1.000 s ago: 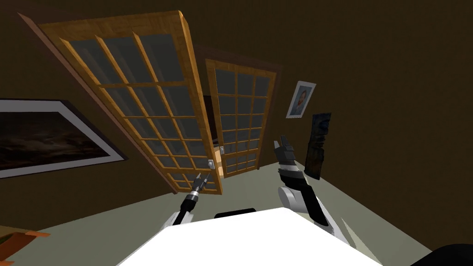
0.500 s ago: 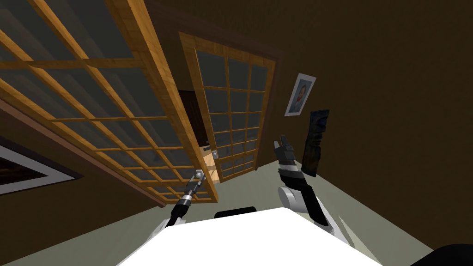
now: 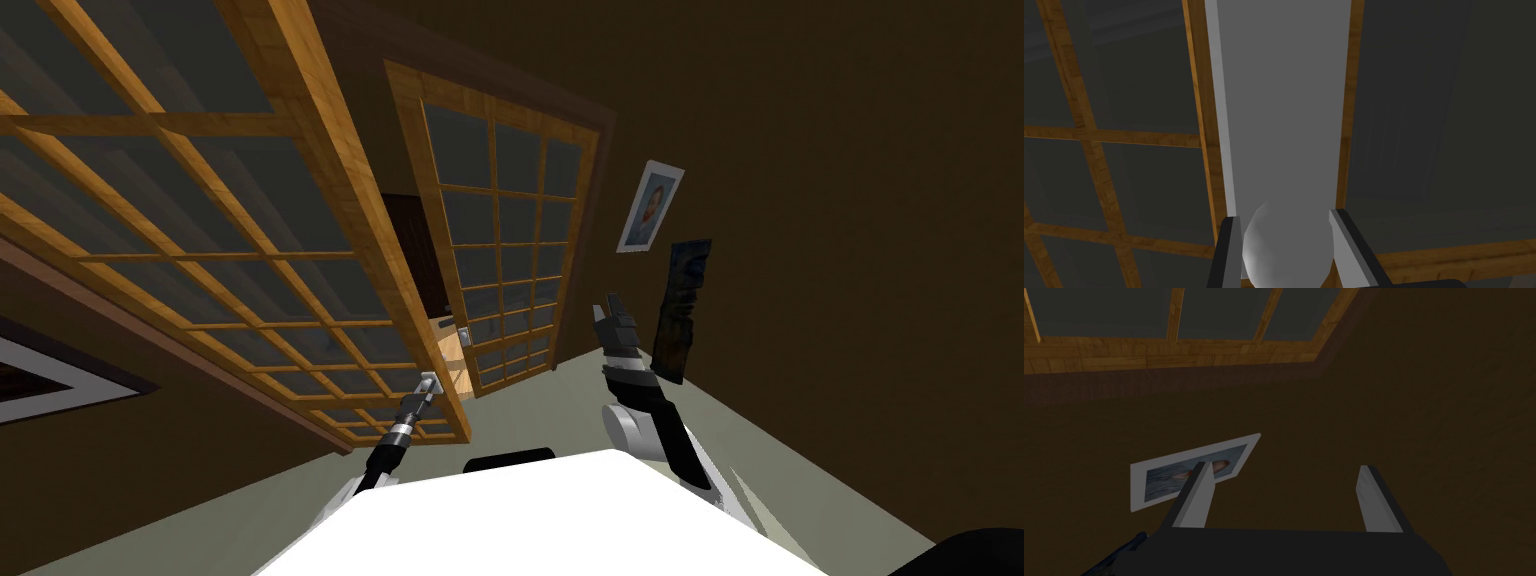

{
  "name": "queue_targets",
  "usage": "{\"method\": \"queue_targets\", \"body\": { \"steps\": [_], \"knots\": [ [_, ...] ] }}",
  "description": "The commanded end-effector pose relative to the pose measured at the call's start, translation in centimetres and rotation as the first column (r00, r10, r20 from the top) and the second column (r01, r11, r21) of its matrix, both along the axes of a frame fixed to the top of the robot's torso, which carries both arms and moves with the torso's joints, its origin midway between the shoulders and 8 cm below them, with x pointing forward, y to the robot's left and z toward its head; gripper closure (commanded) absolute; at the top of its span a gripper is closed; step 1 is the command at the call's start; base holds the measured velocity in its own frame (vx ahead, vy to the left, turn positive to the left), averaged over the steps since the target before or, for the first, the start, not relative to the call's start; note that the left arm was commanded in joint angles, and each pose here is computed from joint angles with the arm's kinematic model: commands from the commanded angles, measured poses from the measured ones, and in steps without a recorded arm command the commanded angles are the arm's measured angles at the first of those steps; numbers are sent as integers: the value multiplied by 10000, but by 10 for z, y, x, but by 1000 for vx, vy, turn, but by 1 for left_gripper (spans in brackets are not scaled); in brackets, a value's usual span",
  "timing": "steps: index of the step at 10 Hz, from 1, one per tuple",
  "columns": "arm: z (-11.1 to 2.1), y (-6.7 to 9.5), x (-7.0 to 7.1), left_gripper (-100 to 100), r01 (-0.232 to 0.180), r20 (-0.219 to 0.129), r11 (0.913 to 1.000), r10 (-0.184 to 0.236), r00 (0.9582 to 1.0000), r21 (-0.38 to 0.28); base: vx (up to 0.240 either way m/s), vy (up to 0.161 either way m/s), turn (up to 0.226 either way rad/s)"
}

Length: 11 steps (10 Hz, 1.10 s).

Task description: Pull the door open

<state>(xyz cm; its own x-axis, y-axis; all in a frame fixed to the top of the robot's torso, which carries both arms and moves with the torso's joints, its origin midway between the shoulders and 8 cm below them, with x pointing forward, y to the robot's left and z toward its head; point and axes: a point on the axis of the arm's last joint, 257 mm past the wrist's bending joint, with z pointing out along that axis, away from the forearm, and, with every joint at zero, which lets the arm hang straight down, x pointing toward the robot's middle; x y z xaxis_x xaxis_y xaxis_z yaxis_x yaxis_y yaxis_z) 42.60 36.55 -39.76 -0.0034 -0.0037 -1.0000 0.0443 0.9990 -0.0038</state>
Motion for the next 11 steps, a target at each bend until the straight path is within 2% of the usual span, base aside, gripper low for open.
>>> {"method": "queue_targets", "body": {
  "steps": [1,3,6,11],
  "knots": [
    [0,-2,0,100,36,12,10000,-36,10000,-18,-8,2,-2],
    [0,-2,0,100,36,12,10000,-36,10000,-18,0,0,0],
    [0,2,0,100,-117,-2,9975,117,9999,-704,-47,28,-89],
    [2,5,2,100,-297,18,9829,305,9995,-1817,-51,26,-74]
  ]
}}
